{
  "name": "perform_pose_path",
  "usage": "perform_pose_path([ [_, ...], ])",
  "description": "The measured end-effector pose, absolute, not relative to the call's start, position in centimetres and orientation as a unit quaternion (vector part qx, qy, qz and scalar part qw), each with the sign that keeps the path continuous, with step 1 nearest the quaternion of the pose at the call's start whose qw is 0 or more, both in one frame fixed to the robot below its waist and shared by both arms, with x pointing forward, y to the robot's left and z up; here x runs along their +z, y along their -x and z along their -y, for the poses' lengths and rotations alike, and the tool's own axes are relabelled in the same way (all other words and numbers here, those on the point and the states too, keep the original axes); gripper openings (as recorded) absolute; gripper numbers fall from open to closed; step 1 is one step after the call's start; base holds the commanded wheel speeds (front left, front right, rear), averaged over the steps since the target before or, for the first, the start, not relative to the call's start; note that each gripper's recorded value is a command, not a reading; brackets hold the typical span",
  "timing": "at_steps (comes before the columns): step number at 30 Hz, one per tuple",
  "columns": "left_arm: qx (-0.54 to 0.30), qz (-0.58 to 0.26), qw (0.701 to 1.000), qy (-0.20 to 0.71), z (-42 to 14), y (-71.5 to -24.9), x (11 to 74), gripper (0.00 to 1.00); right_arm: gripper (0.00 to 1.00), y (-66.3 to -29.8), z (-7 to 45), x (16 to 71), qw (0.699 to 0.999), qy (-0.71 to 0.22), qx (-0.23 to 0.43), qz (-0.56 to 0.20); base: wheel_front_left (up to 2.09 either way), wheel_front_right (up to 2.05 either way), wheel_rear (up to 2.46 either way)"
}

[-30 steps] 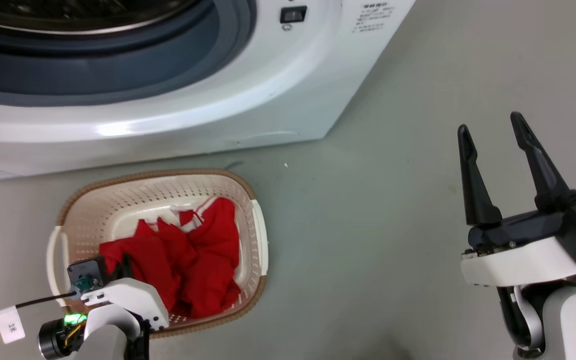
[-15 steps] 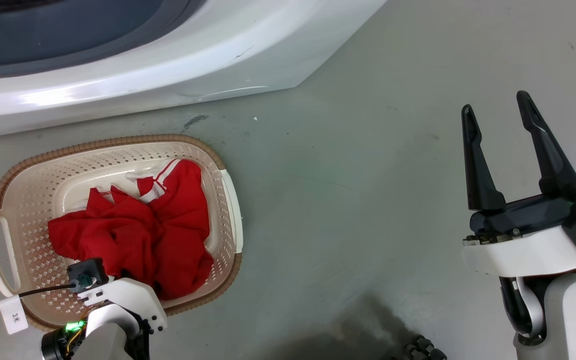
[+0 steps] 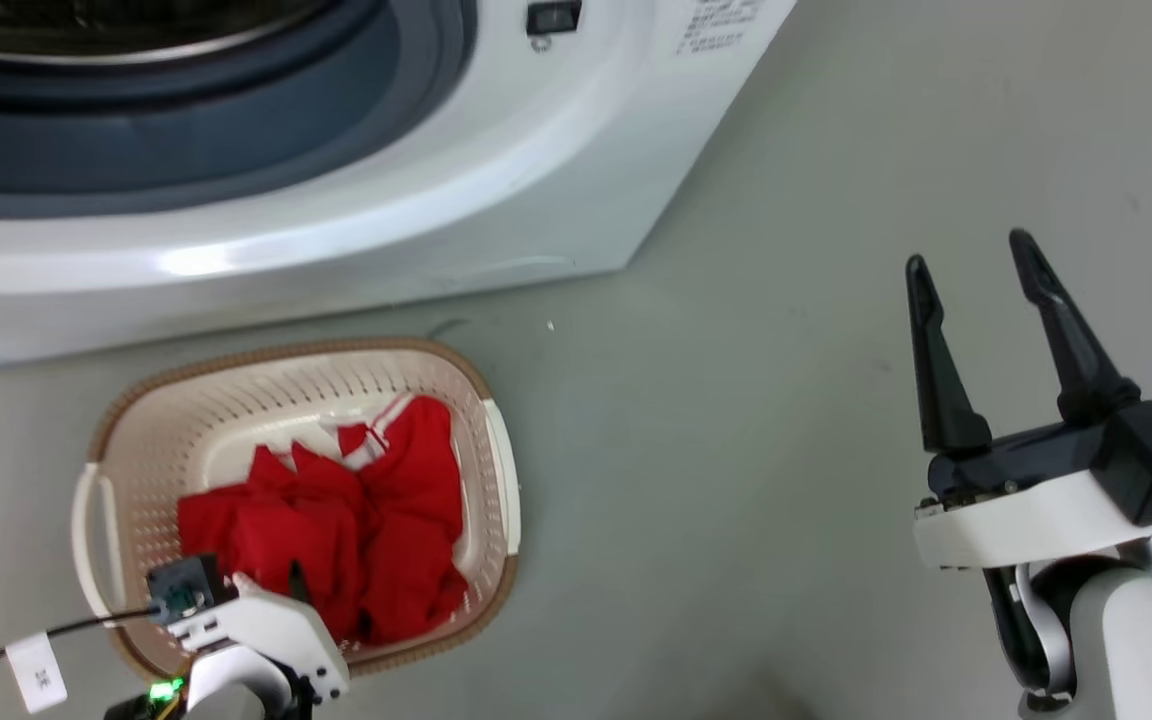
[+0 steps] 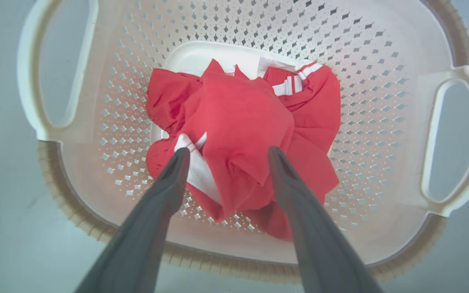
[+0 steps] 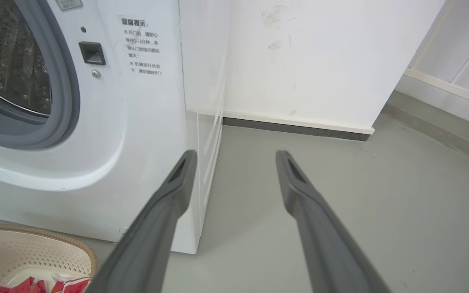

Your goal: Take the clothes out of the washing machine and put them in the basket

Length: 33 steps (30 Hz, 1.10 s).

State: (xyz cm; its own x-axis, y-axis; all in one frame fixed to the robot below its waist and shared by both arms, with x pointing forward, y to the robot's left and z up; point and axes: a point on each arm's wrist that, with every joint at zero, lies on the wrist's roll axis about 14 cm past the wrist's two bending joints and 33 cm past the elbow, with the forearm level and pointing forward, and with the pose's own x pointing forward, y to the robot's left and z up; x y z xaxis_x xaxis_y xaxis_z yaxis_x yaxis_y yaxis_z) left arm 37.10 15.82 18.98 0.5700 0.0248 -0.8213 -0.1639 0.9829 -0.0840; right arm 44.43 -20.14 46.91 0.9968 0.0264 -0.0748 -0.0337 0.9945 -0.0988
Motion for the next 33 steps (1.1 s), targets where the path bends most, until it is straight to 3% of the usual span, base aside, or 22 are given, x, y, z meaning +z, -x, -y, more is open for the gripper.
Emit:
perform_pose_path([
  [5,0.049,-0.413,0.906,0.083,-16.3,-37.6,22.8,1.00,1.00,-42.6,20.1,49.5,0.999,0.044,0.011,-0.015,0.00,0.00,0.00],
  [6,0.042,-0.372,0.923,0.088,-16.5,-38.6,25.5,1.00,1.00,-41.3,20.2,50.8,0.999,0.041,0.007,-0.004,0.00,0.00,0.00],
  [16,0.026,-0.207,0.975,0.081,-17.7,-42.0,35.8,1.00,1.00,-38.1,19.5,54.3,0.999,0.038,0.012,0.031,0.00,0.00,0.00],
  [33,0.001,0.039,0.999,0.015,-18.5,-40.6,51.4,1.00,1.00,-34.6,18.3,55.3,0.998,0.035,0.029,0.037,0.00,0.00,0.00],
])
